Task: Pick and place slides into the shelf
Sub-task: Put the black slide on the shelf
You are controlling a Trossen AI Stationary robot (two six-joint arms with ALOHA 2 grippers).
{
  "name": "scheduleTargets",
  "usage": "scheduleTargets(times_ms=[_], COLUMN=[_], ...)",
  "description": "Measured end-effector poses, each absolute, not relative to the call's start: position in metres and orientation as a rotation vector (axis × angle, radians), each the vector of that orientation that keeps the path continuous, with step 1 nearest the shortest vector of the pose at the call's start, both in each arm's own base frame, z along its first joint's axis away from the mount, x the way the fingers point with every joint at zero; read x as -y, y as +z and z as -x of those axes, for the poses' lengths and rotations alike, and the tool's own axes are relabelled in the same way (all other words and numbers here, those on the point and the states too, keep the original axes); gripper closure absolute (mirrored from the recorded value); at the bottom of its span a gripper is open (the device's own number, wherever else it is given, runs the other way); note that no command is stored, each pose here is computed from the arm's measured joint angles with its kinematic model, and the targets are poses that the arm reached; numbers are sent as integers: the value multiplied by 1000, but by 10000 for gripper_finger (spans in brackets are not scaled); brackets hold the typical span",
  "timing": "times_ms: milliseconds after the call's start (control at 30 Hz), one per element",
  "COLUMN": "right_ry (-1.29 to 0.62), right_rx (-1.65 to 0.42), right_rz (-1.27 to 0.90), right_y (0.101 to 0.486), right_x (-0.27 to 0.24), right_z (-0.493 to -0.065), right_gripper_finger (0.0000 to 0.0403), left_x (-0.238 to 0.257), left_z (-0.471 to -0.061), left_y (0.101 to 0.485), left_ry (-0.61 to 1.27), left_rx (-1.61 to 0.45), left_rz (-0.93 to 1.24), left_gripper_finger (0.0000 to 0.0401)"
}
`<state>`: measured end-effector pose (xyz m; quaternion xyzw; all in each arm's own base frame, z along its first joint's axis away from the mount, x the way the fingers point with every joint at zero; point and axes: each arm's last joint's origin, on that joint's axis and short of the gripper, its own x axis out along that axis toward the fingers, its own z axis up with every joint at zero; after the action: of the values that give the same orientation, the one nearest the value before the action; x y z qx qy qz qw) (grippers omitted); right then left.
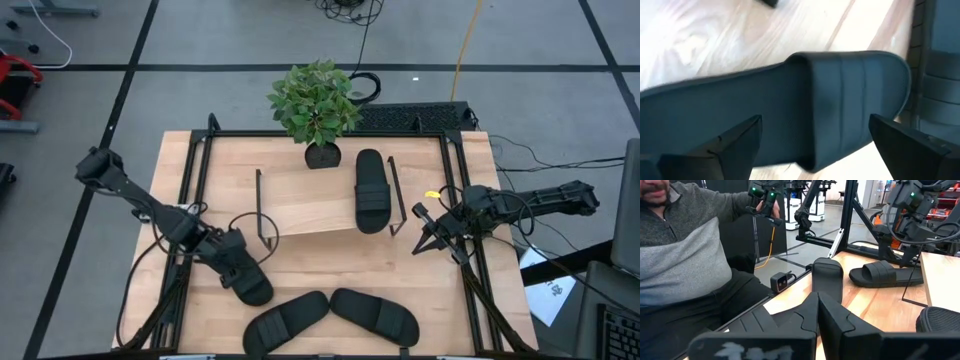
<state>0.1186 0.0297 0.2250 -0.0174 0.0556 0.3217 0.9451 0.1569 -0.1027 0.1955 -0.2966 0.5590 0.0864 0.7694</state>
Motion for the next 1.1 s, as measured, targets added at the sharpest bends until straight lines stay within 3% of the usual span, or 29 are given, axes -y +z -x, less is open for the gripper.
scheduleTargets(times_ms=[400,800,933,1100], right_ry=[655,655,655,655], right_rx=[-114,-114,-114,-114], right_rz=[35,34,34,34], right_y=[225,225,225,225], right_x=[-30,-30,-30,-30], right_z=[-119,-119,-119,-119], right_gripper_finger=[403,403,403,403], left_x=[111,131,134,135], left_z=[-170,-179,-176,-175], left_y=[173,171,170,171], left_ry=[229,55,44,29], left_rx=[-1263,-1228,-1239,-1236], left_rz=[560,599,577,542], left_gripper_finger=[36,45,108,272])
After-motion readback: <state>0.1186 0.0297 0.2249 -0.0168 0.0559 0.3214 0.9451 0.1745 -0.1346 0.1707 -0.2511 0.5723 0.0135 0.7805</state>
